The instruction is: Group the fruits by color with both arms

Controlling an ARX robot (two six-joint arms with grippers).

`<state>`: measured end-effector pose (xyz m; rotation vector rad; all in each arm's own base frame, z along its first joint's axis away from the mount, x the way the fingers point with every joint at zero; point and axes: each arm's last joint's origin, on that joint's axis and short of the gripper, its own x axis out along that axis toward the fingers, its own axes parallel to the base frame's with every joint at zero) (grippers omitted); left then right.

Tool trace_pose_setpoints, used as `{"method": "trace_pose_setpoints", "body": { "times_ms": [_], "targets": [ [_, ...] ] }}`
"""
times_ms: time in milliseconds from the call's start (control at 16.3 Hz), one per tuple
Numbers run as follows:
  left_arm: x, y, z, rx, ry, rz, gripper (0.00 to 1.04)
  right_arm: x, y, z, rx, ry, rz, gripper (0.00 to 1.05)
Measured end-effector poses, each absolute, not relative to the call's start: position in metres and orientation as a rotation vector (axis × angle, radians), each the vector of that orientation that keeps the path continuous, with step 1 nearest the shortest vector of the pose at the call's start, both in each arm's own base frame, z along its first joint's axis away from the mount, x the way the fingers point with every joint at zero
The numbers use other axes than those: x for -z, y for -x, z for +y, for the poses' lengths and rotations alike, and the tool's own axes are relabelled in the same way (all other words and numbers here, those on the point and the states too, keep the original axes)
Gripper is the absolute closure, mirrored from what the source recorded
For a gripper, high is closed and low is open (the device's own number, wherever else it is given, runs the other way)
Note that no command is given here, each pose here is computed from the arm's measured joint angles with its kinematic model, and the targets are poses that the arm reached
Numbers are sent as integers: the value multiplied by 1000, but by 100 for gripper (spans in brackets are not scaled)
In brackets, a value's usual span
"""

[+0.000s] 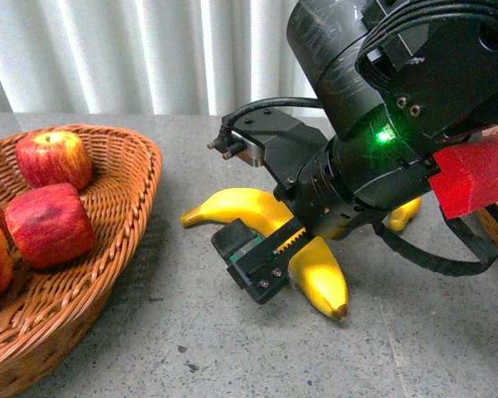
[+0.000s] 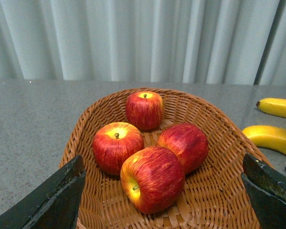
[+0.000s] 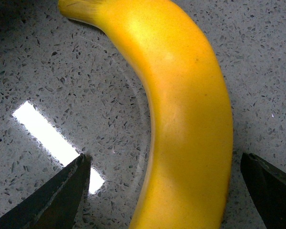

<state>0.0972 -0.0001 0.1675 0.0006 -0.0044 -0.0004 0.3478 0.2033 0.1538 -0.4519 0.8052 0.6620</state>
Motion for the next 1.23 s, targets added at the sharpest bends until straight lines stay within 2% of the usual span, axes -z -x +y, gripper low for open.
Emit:
{"method": "trace_pose_setpoints", "body": {
  "times_ms": [61, 123, 307, 430, 614, 737, 921, 1228],
  "targets": [
    [-168, -97, 0, 0, -1, -4, 7, -154, -347, 205, -663, 456, 807, 9],
    [-168, -97, 0, 1, -1, -4, 7, -153, -345, 207, -671, 461, 806, 18],
    [-168, -97, 0, 1, -1, -4, 7, -152, -341, 212, -690, 471, 809, 54],
    [-168, -97, 0, 1, -1, -4, 7, -152, -342, 211, -694, 466, 808, 70],
    [-168, -97, 0, 0, -1, -4, 7, -162, -357, 196, -669, 370, 791, 71],
    [-168, -97, 0, 0, -1, -4, 7, -185, -370, 183, -653, 287, 727, 71],
    [-168, -97, 0, 1, -1, -4, 7, -251, -387, 134, -610, 108, 519, 71],
    [-168, -97, 0, 0, -1, -4, 7, -272, -388, 43, -489, 9, 423, 71]
  ]
}}
